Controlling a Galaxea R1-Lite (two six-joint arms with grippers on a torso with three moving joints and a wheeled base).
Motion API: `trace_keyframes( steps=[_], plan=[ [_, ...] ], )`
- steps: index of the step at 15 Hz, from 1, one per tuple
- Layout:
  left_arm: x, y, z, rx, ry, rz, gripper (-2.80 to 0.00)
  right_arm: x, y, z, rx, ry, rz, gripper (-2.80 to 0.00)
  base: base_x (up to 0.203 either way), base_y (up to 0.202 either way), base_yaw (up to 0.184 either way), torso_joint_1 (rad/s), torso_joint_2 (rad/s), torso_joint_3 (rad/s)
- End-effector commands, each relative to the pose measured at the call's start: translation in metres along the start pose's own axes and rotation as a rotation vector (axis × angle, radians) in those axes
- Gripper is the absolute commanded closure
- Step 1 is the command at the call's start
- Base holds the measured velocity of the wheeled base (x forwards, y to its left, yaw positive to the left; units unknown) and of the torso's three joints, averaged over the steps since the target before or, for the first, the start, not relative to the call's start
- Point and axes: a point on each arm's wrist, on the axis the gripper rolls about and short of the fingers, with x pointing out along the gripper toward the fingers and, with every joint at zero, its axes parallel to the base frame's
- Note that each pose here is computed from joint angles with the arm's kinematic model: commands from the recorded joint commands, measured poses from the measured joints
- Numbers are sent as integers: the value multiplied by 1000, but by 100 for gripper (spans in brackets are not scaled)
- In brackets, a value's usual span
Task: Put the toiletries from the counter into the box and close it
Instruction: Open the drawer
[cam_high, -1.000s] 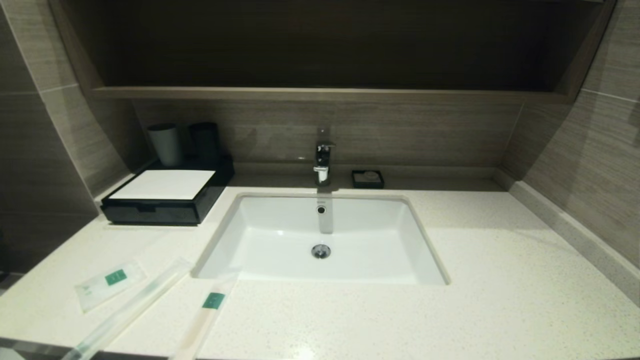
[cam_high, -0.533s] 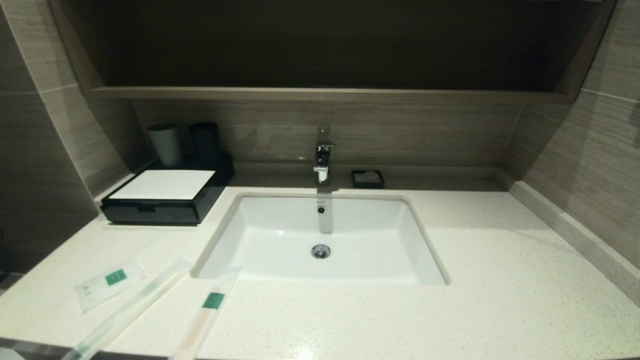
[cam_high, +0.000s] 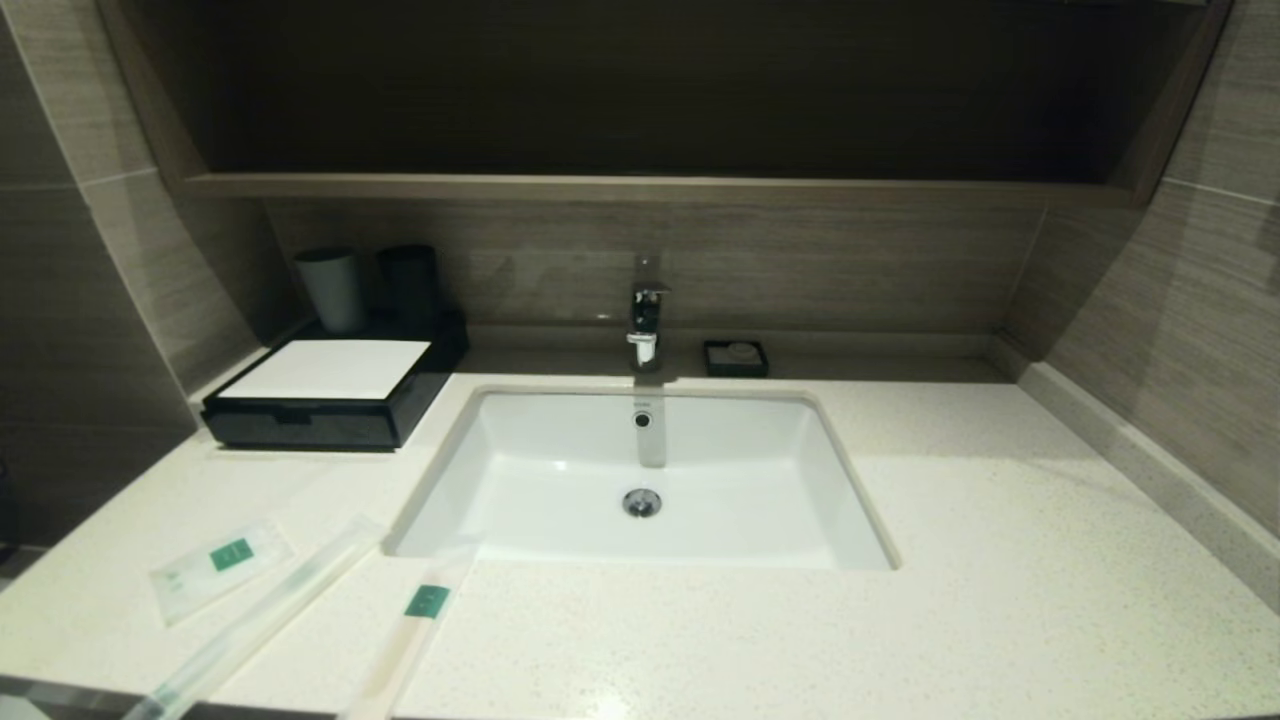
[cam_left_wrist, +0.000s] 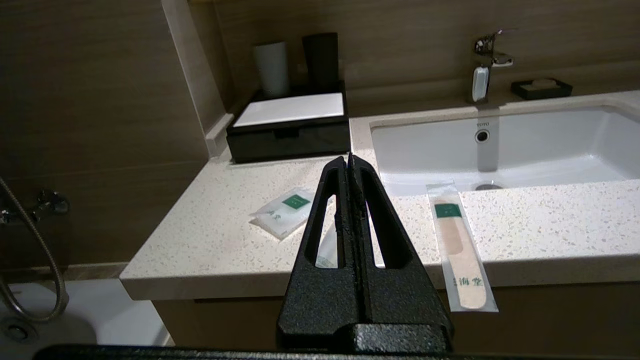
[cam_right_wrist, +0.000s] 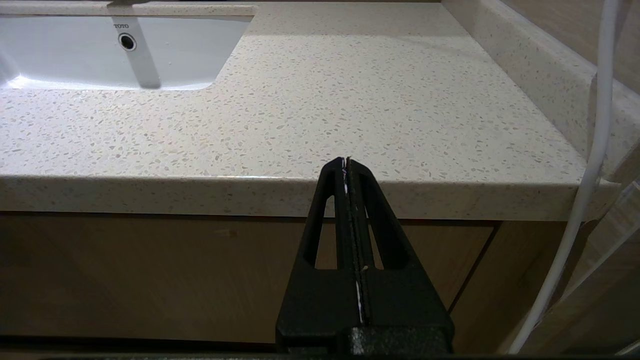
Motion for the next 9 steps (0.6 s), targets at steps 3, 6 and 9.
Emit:
trace_keyframes(
  steps=[3,6,9],
  plan=[
    [9,4,26,10,10,7,0,0,0,0,0,0,0,0,0,0,0,0,0,0],
    [44,10,61,-23,77,17,0,0,0,0,0,0,0,0,0,0,0,0,0,0],
    [76,13,71,-36,144,15,0,0,0,0,0,0,0,0,0,0,0,0,0,0]
  ],
)
